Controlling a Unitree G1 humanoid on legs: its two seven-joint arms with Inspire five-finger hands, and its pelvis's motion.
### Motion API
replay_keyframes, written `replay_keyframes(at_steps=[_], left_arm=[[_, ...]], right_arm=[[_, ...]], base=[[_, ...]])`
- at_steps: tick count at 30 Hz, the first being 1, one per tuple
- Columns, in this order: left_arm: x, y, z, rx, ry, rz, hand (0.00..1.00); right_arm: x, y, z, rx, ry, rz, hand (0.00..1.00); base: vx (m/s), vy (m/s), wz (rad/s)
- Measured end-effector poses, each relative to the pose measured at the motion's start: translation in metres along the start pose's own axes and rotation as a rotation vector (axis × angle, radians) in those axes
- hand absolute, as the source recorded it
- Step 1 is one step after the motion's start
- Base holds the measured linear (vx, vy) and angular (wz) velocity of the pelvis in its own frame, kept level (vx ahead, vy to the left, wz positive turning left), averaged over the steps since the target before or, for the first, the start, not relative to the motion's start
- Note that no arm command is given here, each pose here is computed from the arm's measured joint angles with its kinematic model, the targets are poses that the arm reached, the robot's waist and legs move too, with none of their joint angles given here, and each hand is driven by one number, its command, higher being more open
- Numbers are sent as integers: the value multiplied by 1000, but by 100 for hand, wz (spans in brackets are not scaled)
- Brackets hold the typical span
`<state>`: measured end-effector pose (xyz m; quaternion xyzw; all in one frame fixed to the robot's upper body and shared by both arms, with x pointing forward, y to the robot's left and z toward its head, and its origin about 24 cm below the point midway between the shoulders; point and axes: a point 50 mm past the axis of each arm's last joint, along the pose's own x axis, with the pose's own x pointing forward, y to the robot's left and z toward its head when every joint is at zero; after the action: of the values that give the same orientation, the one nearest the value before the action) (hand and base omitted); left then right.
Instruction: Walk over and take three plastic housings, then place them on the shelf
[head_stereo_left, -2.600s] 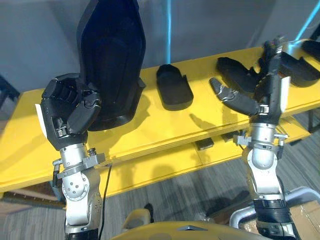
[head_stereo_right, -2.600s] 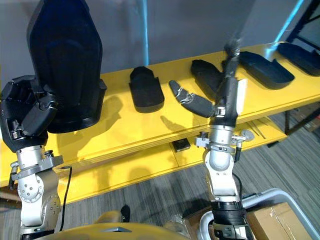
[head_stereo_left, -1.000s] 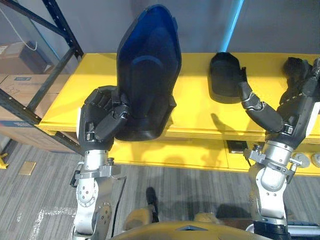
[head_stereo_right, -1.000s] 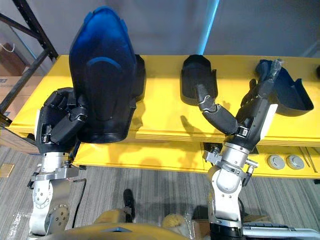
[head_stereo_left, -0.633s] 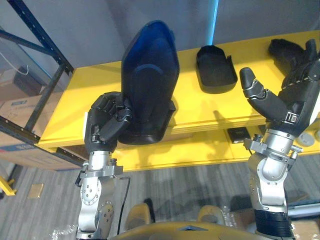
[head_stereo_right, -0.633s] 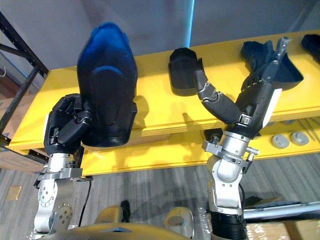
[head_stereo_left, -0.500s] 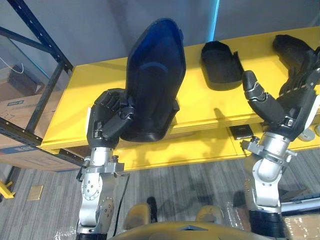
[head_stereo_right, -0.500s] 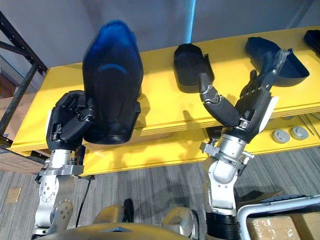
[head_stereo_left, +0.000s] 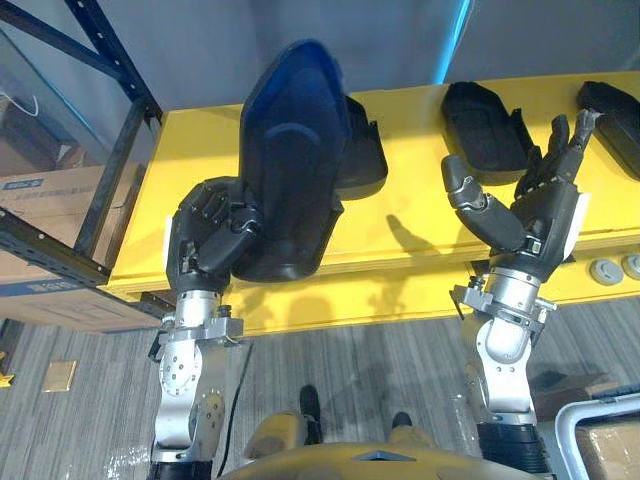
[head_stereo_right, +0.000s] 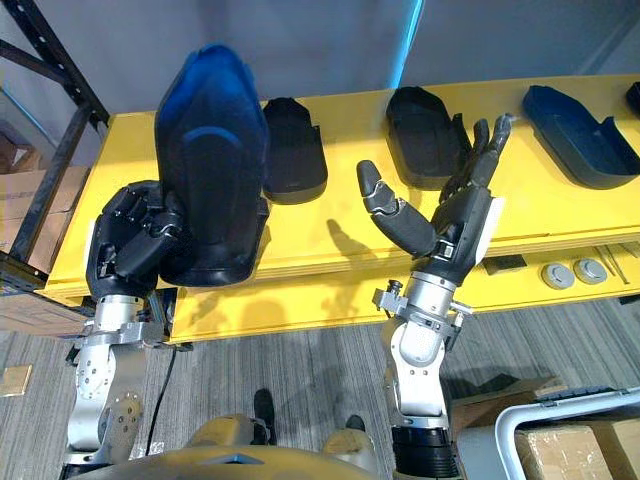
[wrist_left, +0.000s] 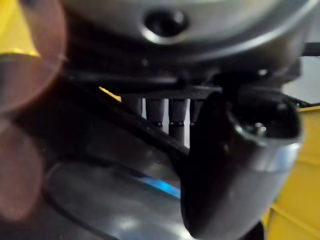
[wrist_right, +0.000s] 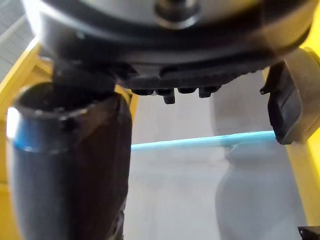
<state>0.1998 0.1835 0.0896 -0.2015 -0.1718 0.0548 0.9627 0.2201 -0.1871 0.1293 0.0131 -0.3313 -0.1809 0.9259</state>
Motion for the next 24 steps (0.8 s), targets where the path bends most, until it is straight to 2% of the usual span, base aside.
replay_keyframes(at_steps=[7, 16, 21, 24], left_arm=[[-8, 7, 9, -25, -39, 107, 0], [-16, 20, 14, -25, -75, 198, 0], [-14, 16, 11, -22, -67, 170, 0], [-6, 16, 16, -7, -102, 148, 0]], right_arm=[[3, -7, 22, 36, -85, 30, 100], [-3, 2, 21, 70, -83, 86, 100], [-3, -5, 21, 37, -83, 42, 100], [0, -19, 23, 2, -100, -65, 100]], base=[[-48, -34, 9], [-76, -31, 4], [-12, 129, 0], [132, 248, 5]])
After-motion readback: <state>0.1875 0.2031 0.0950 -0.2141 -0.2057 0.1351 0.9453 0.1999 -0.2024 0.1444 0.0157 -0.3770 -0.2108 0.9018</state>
